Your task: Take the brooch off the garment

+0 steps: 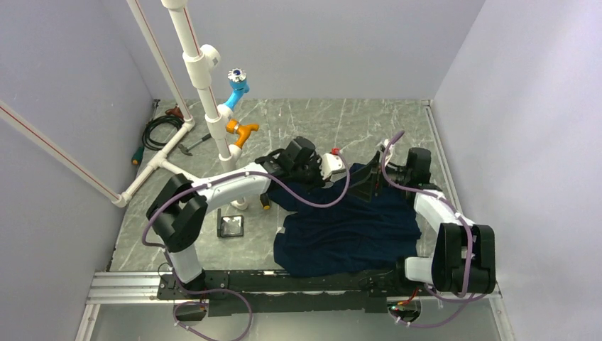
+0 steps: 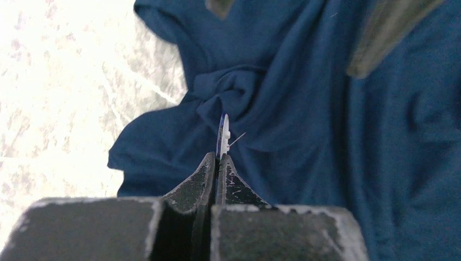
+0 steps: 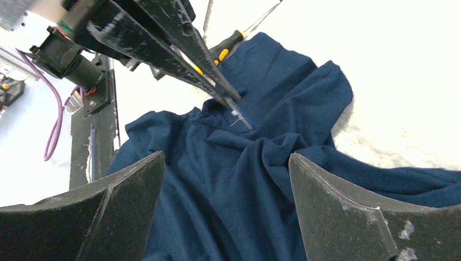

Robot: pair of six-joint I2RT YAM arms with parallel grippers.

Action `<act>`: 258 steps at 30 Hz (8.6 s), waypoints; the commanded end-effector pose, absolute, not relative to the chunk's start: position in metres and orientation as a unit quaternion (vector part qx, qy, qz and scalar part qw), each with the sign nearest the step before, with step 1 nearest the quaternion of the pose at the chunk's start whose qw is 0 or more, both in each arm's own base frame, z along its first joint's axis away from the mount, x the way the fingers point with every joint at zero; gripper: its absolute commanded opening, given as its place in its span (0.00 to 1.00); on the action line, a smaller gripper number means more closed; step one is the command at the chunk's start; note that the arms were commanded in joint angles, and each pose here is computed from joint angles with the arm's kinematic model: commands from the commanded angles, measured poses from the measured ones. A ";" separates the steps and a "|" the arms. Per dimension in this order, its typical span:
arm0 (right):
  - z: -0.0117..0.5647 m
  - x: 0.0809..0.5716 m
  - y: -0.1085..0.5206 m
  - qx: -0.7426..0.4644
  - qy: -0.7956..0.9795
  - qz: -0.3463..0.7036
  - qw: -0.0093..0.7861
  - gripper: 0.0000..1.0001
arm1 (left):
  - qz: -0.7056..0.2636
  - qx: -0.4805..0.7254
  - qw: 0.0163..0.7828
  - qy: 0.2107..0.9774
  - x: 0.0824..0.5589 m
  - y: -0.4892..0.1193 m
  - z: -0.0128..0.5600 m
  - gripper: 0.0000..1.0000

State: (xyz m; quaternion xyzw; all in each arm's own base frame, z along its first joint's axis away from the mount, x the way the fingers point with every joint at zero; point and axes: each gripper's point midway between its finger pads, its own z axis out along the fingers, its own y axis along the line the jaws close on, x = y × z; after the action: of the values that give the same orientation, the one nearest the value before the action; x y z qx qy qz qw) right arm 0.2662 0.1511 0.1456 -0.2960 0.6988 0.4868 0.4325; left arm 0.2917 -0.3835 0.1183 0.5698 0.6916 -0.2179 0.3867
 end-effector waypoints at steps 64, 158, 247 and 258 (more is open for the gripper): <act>0.232 0.215 0.177 -0.347 0.649 0.541 0.408 0.44 | -0.622 0.454 0.268 0.579 0.215 -0.414 0.248 0.00; 0.227 0.216 0.176 -0.362 0.650 0.532 0.405 0.28 | -0.634 0.470 0.277 0.549 0.203 -0.408 0.255 0.00; 0.241 0.235 0.157 -0.329 0.674 0.494 0.439 0.72 | -0.455 0.527 0.290 0.656 0.226 -0.401 0.196 0.00; 0.260 0.248 0.128 -0.301 0.674 0.479 0.475 0.80 | -0.264 0.604 0.257 0.707 0.213 -0.328 0.149 0.00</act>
State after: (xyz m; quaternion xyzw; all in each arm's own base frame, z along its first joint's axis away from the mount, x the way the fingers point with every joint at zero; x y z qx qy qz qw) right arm 0.2446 0.1316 0.2401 -0.2833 0.6957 0.4858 0.4470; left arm 0.2118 -0.3719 0.1413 0.5630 0.7082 -0.3543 0.2366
